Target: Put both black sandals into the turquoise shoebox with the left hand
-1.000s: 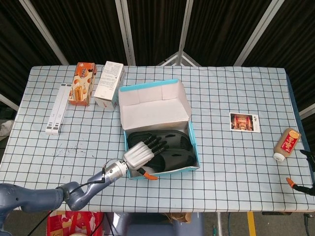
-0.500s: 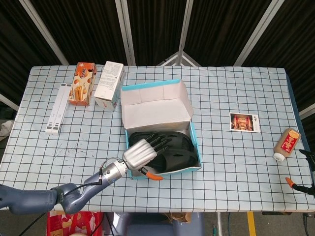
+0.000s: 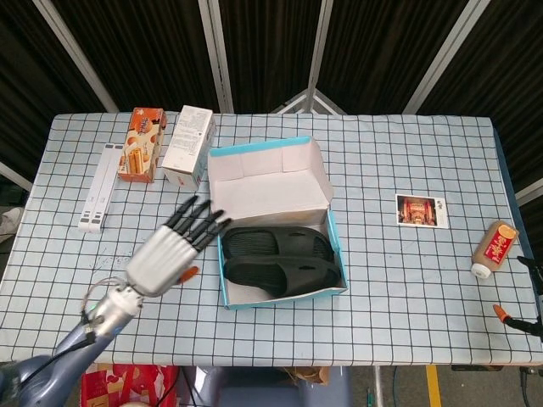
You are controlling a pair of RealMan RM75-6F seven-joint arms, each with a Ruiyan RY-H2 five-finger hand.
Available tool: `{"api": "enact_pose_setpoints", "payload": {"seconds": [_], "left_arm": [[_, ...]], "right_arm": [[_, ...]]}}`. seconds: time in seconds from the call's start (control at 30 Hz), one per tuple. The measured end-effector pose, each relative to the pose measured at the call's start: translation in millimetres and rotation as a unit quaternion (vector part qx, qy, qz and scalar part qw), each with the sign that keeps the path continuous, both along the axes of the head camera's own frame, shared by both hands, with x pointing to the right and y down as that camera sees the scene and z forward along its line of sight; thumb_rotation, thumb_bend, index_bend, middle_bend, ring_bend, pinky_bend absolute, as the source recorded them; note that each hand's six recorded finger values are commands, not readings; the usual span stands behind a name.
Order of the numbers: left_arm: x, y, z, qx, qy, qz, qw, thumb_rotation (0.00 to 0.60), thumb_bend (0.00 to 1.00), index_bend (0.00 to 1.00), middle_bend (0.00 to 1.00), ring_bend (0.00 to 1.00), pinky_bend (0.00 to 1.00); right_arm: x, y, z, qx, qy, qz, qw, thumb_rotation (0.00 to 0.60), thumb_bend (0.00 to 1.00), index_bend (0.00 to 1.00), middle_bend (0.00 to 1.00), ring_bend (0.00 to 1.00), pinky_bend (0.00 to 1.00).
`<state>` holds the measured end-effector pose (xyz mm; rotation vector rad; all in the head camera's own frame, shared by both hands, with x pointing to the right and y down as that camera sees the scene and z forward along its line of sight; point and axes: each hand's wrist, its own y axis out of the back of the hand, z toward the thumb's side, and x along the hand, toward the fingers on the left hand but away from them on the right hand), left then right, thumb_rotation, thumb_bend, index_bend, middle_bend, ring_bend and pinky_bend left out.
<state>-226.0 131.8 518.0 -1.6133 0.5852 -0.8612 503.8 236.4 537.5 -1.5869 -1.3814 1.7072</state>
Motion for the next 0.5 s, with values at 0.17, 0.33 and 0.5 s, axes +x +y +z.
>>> {"api": "enact_pose_setpoints", "payload": {"seconds": [0.17,0.33,0.5], "left_arm": [[-90.5,18.4,13.0,0.051,-0.096,-0.106,0.9883,0.6,0.23,0.06,0.04,0.0,0.01],[-151.0,28.7,41.6,0.026,-0.105,-0.164,0.9805,0.6,0.23,0.05,0.03,0.0,0.01],[-206.7,39.5,66.5,0.002,-0.083,-0.217,0.9725,0.6,0.23,0.05,0.05,0.0,0.01]], "right_arm": [[-5.4,-4.1,-5.4,0.027,0.044,-0.025,0.9983,0.6,0.23,0.16,0.17,0.21,0.23],[-15.6,-5.1,-7.3,0.05,0.072,-0.05,0.9949,0.6,0.23,0.16,0.17,0.21,0.23],[-19.2,-4.3,-9.4,0.054,0.085,-0.061,0.9931,0.6,0.23,0.17,0.17,0.21,0.23]]}}
